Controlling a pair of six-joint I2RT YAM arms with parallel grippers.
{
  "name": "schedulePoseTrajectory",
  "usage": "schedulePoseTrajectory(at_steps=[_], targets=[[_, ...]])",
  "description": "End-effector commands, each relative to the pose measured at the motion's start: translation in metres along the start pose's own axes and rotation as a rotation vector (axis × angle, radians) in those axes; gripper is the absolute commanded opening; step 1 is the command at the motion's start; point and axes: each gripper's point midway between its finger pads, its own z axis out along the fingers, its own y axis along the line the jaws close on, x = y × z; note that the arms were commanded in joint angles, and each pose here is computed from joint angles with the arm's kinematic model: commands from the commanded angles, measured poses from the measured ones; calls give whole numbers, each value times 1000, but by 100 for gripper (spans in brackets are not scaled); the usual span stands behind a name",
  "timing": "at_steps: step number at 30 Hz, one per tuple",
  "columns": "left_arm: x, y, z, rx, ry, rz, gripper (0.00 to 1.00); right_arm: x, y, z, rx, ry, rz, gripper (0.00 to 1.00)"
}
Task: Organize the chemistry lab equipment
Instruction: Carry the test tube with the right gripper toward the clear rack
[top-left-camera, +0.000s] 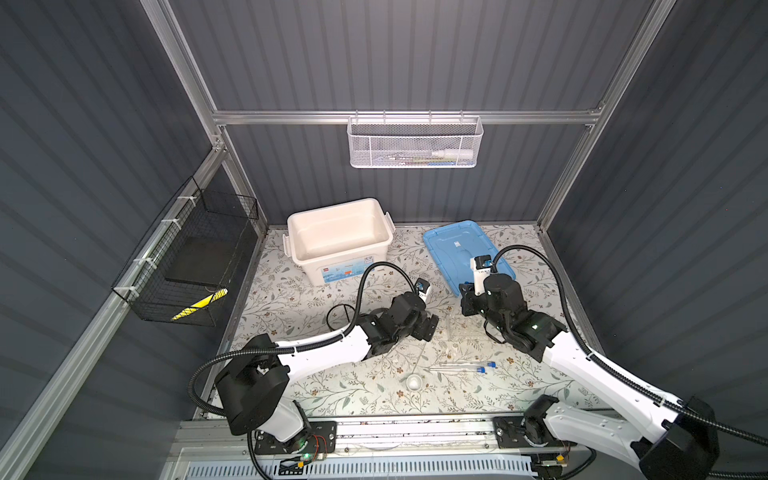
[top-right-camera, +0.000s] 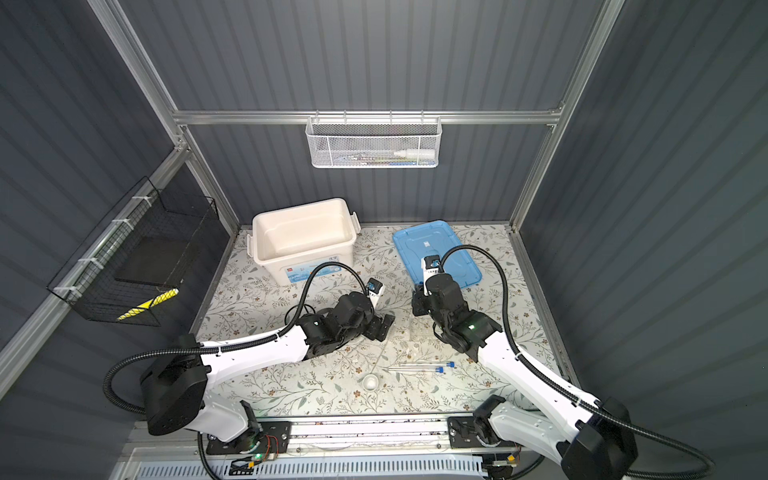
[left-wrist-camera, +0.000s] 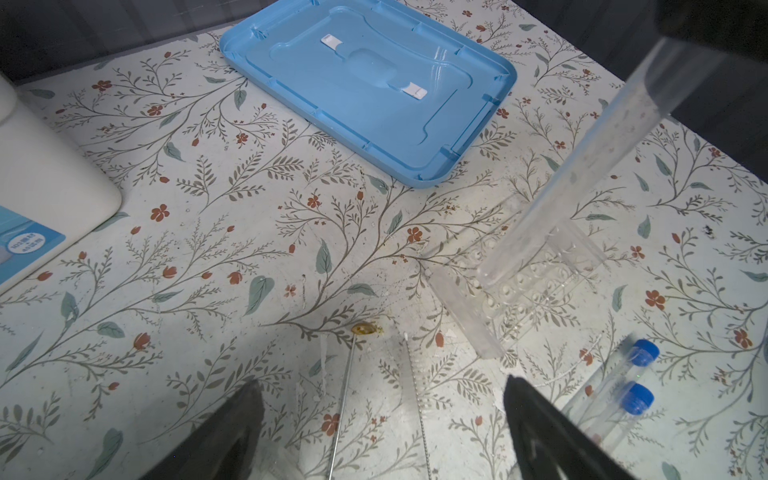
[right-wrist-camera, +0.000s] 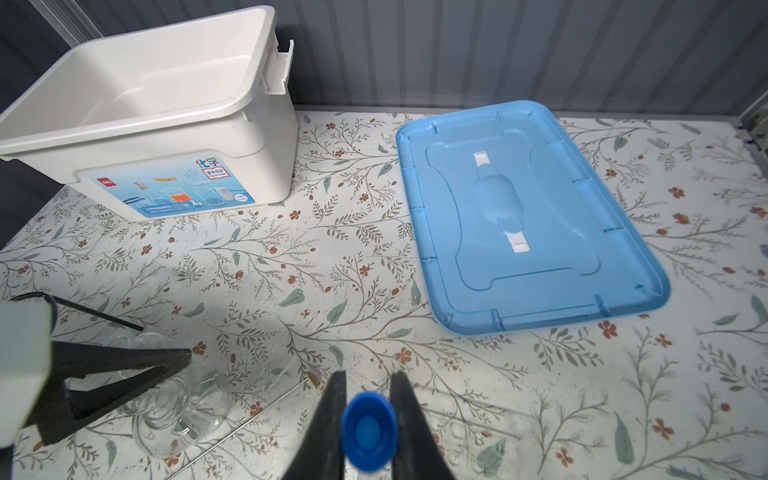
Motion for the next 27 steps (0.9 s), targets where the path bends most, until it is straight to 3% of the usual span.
schedulePoseTrajectory(at_steps=[1, 27], targets=[[1, 2, -4, -7, -7, -18, 92, -3, -8, 2, 58, -51, -35, 18], [4, -1, -2, 5, 7, -26, 92, 26, -4, 22, 69, -34, -65, 18]])
